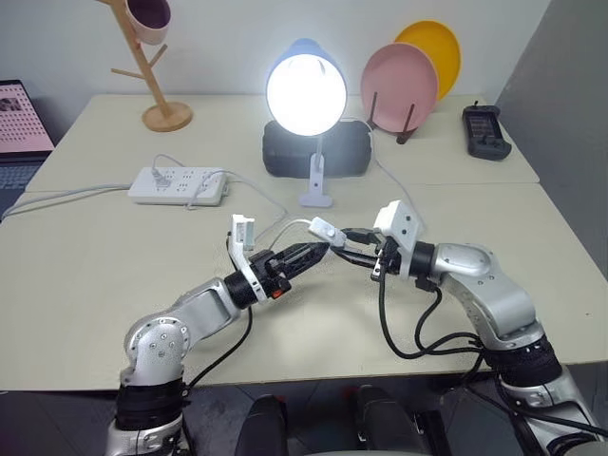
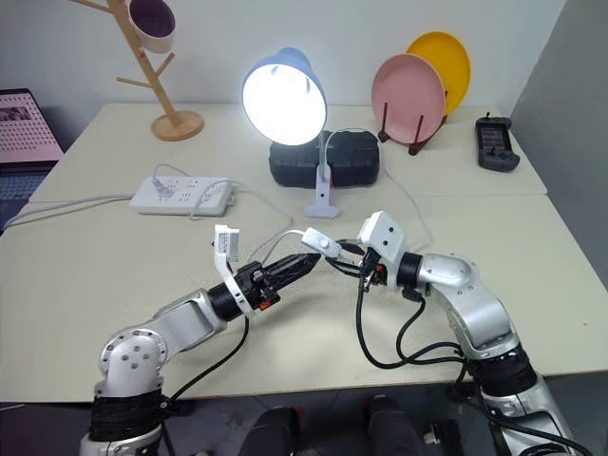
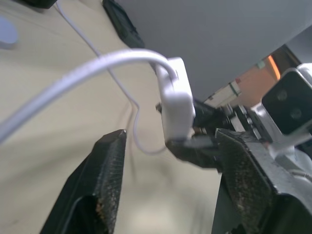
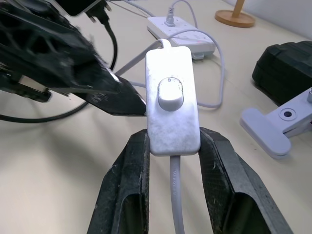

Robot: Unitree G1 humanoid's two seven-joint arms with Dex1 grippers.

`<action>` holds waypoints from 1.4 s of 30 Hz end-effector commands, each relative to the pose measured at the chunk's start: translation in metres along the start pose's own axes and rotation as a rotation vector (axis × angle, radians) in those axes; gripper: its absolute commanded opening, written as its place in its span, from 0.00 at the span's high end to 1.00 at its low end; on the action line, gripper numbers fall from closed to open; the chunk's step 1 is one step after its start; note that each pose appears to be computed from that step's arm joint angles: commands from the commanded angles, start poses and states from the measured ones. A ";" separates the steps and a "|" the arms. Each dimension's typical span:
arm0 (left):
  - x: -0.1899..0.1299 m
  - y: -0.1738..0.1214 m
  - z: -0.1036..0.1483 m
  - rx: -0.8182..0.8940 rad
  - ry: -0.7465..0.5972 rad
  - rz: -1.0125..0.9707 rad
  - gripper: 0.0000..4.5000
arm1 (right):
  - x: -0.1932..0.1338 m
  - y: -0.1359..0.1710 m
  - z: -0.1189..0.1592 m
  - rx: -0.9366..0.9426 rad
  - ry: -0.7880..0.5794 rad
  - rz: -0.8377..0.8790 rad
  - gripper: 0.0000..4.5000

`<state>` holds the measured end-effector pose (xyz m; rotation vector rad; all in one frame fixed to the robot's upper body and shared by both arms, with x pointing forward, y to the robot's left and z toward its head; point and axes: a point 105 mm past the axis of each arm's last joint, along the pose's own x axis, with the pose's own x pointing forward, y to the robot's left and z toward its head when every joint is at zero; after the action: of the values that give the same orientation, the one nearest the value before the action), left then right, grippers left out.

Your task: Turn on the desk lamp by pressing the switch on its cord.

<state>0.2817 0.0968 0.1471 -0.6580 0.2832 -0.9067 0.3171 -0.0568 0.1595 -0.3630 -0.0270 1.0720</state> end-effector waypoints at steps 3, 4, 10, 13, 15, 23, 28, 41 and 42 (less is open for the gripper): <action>-0.036 -0.012 0.015 0.318 0.105 0.051 0.03 | 0.005 -0.035 -0.018 -0.072 0.097 -0.109 0.76; -0.037 -0.015 0.016 0.370 0.131 0.044 0.02 | 0.006 -0.037 -0.022 -0.072 0.109 -0.109 0.76; -0.042 -0.013 0.034 0.809 0.316 0.025 0.02 | 0.019 -0.039 -0.047 -0.073 0.201 -0.054 0.76; -0.041 -0.009 0.046 0.855 0.312 0.021 0.02 | 0.022 -0.032 -0.054 -0.068 0.221 -0.003 0.76; -0.040 -0.005 0.053 0.889 0.314 0.035 0.02 | 0.022 -0.031 -0.055 -0.059 0.220 0.005 0.76; -0.039 0.006 0.056 0.895 0.336 0.036 0.00 | 0.007 -0.024 -0.043 -0.017 0.180 0.054 0.32; -0.039 0.007 0.068 0.882 0.317 0.032 0.00 | -0.008 -0.020 -0.031 -0.002 0.157 0.074 0.09; -0.073 0.019 0.095 0.857 0.400 0.089 0.00 | -0.087 -0.020 0.008 0.105 0.163 0.062 0.00; -0.075 0.019 0.095 0.853 0.405 0.090 0.00 | -0.093 -0.020 0.007 0.110 0.177 0.056 0.00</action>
<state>0.2984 0.1982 0.1937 0.2952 0.2750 -0.9708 0.2947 -0.1378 0.1759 -0.3540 0.2178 1.0968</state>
